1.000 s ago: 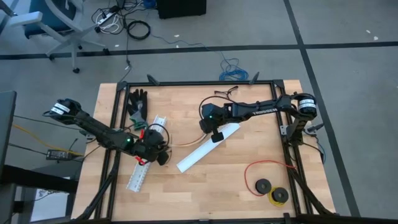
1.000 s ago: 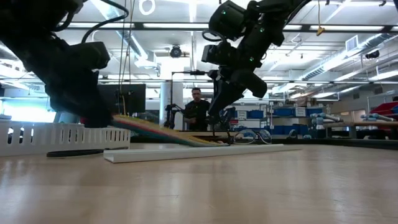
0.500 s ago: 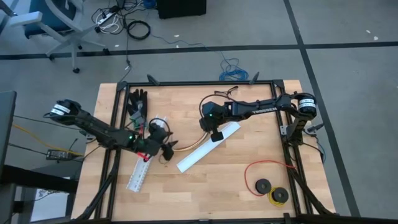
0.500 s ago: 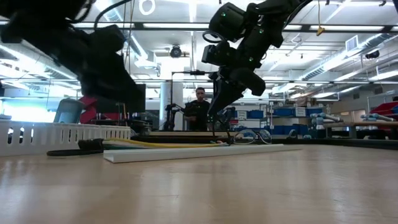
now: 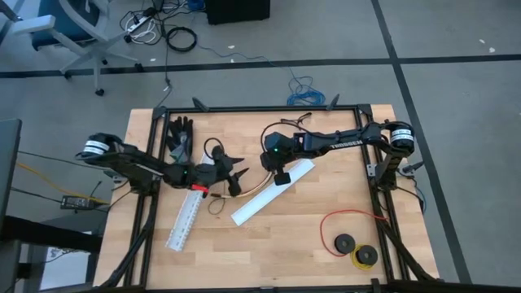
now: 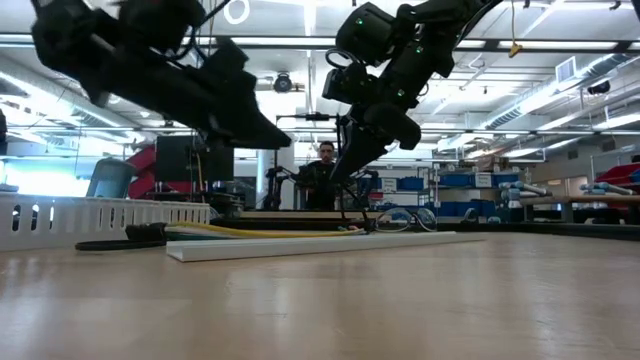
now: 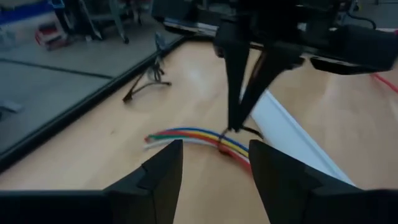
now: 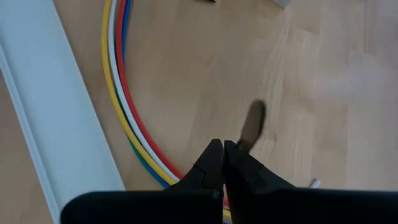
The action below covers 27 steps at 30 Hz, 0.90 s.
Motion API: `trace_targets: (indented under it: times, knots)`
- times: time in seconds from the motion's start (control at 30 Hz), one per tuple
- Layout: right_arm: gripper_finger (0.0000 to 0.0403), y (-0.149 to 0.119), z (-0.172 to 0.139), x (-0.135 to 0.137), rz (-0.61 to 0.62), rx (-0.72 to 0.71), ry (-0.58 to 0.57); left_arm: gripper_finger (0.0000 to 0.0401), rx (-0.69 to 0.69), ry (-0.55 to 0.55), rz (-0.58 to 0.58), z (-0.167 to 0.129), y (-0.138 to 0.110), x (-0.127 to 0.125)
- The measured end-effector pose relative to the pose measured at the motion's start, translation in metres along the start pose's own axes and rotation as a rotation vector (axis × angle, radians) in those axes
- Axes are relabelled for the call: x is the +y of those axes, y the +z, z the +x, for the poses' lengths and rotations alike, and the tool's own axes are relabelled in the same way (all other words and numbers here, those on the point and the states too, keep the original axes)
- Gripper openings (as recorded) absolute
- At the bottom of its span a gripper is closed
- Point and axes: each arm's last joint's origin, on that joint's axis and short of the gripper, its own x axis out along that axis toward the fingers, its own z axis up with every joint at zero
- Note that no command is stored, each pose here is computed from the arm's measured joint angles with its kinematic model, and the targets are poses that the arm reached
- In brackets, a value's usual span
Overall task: Ziptie cables
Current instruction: Wrap the cables together using a zip tie
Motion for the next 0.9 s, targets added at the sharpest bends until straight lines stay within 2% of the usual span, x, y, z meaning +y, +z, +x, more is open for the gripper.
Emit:
trace_targets:
  times: [0.23, 0.5, 0.6, 0.7, 0.9]
  knots:
    - [0.0, 0.003, 0.0, -0.001, -0.001, -0.028, -0.011, 0.0193, -0.069, -0.066, 0.051, 0.023, -0.002, -0.004]
    - [0.0, 0.003, 0.0, -0.001, -0.001, -0.039, 0.002, 0.0193, -0.117, -0.059, 0.095, 0.036, 0.015, -0.01]
    - [0.0, 0.004, 0.0, -0.001, -0.001, -0.041, 0.001, 0.0189, -0.122, -0.101, 0.091, 0.04, 0.018, -0.008]
    - [0.0, 0.004, 0.0, -0.001, -0.001, -0.045, -0.001, 0.0172, -0.122, -0.137, 0.074, 0.043, 0.018, -0.007]
    - [0.0, 0.005, 0.0, -0.001, -0.001, -0.053, -0.004, 0.0119, -0.111, -0.143, 0.065, 0.051, 0.017, -0.007]
